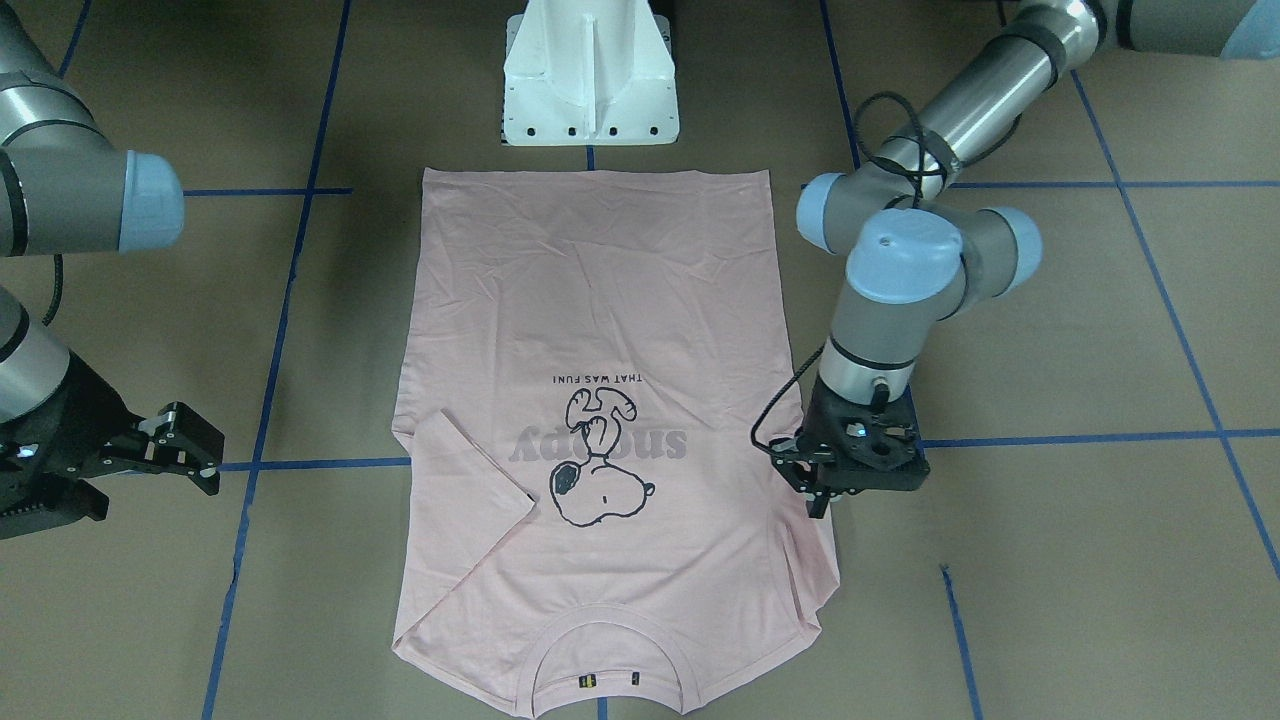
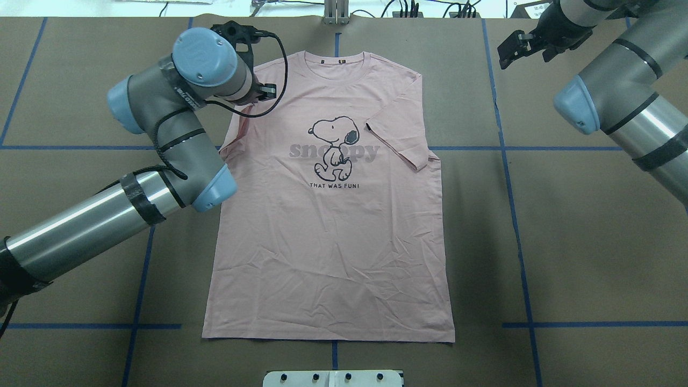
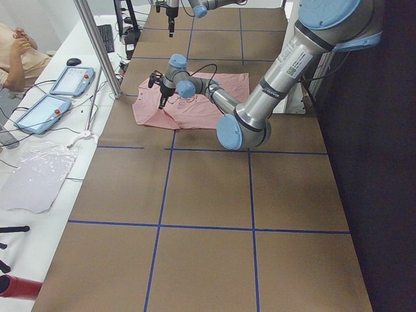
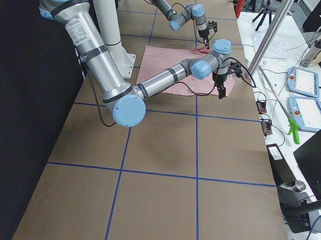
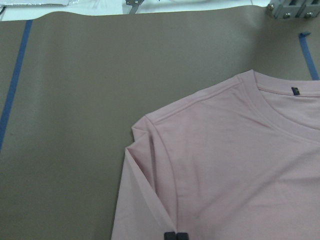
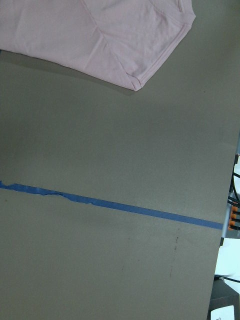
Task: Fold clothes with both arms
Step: 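Grasp the sleeve nearest the left gripper and fold it inward, then move both grippers down to the hem corners nearest the robot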
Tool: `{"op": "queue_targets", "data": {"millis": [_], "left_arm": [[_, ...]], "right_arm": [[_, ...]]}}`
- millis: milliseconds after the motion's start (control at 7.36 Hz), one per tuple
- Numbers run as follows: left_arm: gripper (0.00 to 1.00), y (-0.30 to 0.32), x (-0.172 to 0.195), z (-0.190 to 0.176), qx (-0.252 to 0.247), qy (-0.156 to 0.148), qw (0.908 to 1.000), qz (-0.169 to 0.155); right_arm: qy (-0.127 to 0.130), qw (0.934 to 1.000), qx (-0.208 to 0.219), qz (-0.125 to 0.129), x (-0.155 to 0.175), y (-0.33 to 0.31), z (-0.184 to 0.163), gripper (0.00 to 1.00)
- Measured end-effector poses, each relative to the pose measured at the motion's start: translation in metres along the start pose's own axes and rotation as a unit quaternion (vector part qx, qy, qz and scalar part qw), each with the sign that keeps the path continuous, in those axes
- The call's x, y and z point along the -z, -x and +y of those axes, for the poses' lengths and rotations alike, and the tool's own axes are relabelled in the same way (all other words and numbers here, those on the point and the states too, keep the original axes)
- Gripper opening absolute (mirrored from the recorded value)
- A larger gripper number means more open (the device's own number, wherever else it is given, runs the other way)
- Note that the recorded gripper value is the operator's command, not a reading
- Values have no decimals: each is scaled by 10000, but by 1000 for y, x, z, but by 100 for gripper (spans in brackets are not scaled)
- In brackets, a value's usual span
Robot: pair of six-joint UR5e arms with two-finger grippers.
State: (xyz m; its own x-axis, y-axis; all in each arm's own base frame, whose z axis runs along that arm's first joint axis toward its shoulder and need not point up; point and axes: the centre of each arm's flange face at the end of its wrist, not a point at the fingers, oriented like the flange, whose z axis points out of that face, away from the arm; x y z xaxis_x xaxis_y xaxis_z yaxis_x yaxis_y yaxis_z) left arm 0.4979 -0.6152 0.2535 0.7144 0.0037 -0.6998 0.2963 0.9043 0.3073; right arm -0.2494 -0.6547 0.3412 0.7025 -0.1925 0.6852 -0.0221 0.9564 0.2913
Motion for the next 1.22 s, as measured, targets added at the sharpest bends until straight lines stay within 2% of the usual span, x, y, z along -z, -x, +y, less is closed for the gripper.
{"op": "queue_targets", "data": {"millis": [136, 272, 408, 680, 951, 1087, 1223], "left_arm": [[0, -20, -2, 2, 86, 33, 9999, -103], [42, -36, -10, -1, 139, 36, 9997, -217], [99, -46, -16, -5, 155, 34, 9994, -304], [100, -49, -19, -6, 14, 30, 9995, -321], [100, -38, 10, 6, -278, 20, 9996, 42], [100, -20, 35, 21, -400, 24, 9987, 311], [100, 1, 64, 40, -479, -4, 9972, 570]], "right_arm": [[-1, 10000, 5, -4, 0, 1, 0, 100], [-5, 10000, 11, -10, 0, 2, -1, 100], [-10, 10000, 21, -18, 1, 4, -1, 100], [-40, 9999, 81, -70, 4, 13, 2, 100], [-56, 9997, -37, -228, 7, 47, 20, 100], [-78, 9992, -210, -317, 6, 81, 42, 100], [-129, 9984, -384, -386, 6, 119, 81, 100]]}}
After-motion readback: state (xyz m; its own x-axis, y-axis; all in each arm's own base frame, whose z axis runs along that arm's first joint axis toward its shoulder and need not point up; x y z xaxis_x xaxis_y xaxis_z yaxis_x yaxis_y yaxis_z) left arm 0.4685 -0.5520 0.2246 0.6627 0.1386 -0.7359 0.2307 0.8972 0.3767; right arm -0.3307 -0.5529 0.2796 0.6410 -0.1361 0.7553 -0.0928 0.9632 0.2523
